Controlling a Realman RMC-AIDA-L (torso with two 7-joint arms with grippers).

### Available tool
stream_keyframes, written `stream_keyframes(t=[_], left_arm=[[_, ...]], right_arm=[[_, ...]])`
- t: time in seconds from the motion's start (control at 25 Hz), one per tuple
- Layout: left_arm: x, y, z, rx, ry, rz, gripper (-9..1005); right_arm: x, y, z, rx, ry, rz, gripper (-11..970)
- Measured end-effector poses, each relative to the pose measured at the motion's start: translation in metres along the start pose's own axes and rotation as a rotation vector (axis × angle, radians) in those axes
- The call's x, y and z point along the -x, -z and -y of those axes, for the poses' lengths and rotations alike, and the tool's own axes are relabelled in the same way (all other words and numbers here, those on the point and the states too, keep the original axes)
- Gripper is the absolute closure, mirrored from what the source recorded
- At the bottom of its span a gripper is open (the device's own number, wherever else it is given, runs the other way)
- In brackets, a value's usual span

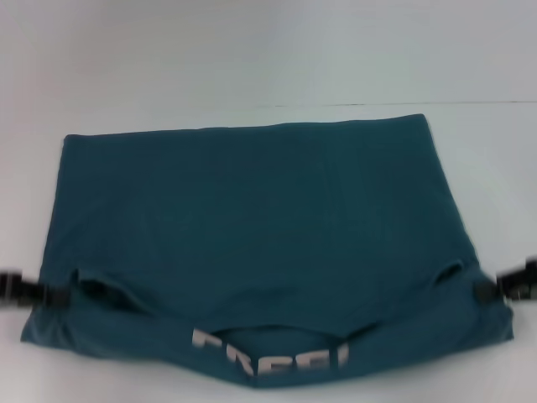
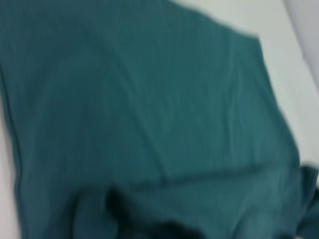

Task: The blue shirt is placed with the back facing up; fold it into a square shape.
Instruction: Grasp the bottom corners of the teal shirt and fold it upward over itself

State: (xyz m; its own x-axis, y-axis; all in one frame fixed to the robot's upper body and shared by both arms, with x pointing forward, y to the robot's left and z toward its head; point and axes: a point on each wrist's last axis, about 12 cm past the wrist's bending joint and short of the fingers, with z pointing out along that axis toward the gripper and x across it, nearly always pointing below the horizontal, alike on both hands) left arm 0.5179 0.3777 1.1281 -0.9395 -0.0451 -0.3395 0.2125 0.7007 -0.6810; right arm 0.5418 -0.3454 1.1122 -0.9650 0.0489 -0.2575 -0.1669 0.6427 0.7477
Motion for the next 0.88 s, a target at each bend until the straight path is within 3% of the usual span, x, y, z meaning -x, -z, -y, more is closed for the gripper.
stream_keyframes(t=[0.16, 0.44, 0.68, 0.88], left_arm=[[0.031, -0.004, 0.001, 0.005, 0.070, 0.061, 940], [0.084, -0.017, 0.013, 0.095, 0.090, 0.184, 940], [0.111, -0.036, 0.014, 0.206, 0.085, 0.268, 935], [0.120, -0.051, 0.011, 0.285, 0.092, 0.345, 926]], right_arm=[[0.028, 0.004, -0.006, -0.004, -0.036, 0.130, 864], [0.078, -0.001, -0.023, -0.067, 0.028, 0.324, 861], [0.103, -0.025, -0.027, -0.183, 0.087, 0.430, 859], [0.114, -0.053, -0.025, -0.290, 0.102, 0.493, 857]])
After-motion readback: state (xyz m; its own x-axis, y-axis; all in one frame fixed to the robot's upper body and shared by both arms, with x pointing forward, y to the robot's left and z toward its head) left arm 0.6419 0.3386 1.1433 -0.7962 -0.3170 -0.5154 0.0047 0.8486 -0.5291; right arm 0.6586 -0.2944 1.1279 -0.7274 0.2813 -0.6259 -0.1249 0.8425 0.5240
